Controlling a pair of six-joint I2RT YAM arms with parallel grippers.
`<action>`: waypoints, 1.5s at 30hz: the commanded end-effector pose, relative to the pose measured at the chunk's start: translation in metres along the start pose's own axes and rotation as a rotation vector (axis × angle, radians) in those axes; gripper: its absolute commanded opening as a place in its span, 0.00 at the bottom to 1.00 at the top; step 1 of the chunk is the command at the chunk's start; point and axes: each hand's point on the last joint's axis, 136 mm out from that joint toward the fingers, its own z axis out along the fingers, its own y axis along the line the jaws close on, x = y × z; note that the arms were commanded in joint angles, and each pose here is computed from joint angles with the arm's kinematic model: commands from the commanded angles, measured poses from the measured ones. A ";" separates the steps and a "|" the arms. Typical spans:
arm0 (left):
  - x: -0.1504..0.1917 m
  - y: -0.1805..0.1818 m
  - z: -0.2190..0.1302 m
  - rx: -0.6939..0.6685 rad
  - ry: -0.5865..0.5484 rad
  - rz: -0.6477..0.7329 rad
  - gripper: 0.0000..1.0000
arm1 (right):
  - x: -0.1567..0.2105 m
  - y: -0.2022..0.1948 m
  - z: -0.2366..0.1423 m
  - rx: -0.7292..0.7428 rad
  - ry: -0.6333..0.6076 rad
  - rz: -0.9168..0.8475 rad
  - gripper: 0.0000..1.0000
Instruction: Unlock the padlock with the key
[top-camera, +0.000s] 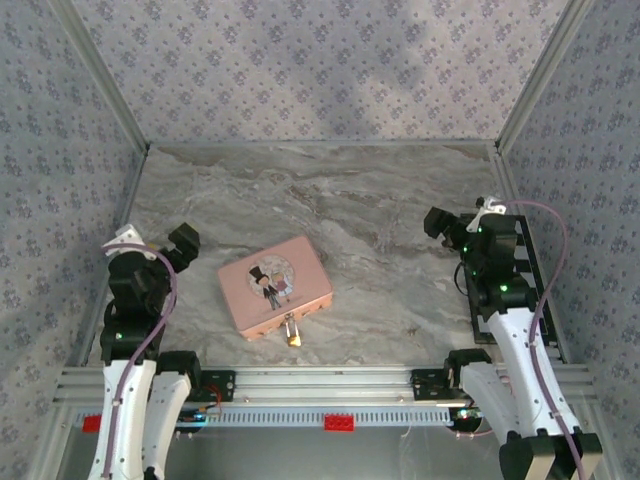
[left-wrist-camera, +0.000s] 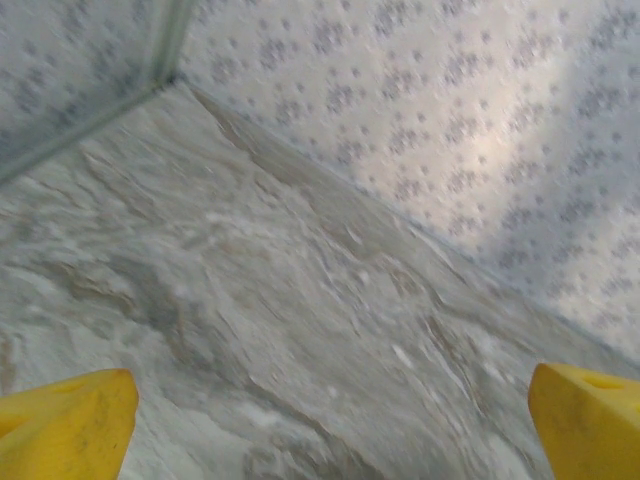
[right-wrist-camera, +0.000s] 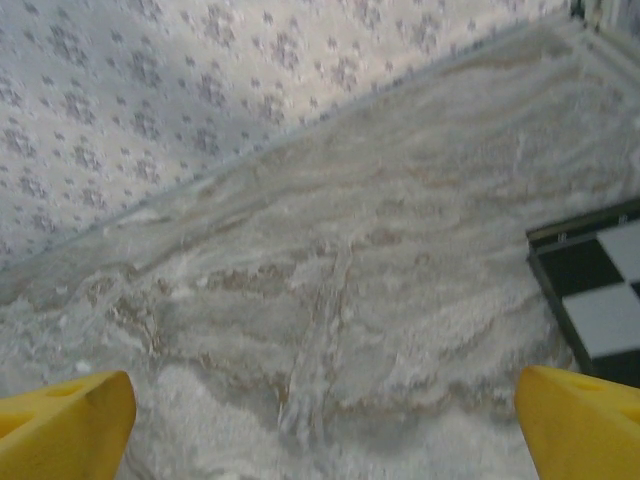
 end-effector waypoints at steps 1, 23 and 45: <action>0.038 -0.017 0.005 0.115 0.194 -0.007 1.00 | 0.018 0.010 -0.012 -0.015 0.100 0.012 0.99; 0.136 -0.080 0.002 0.263 0.478 0.207 1.00 | 0.093 0.077 -0.027 0.004 0.324 -0.248 0.99; 0.170 -0.082 -0.003 0.227 0.620 0.214 1.00 | 0.196 0.049 -0.061 0.113 0.653 -0.186 0.85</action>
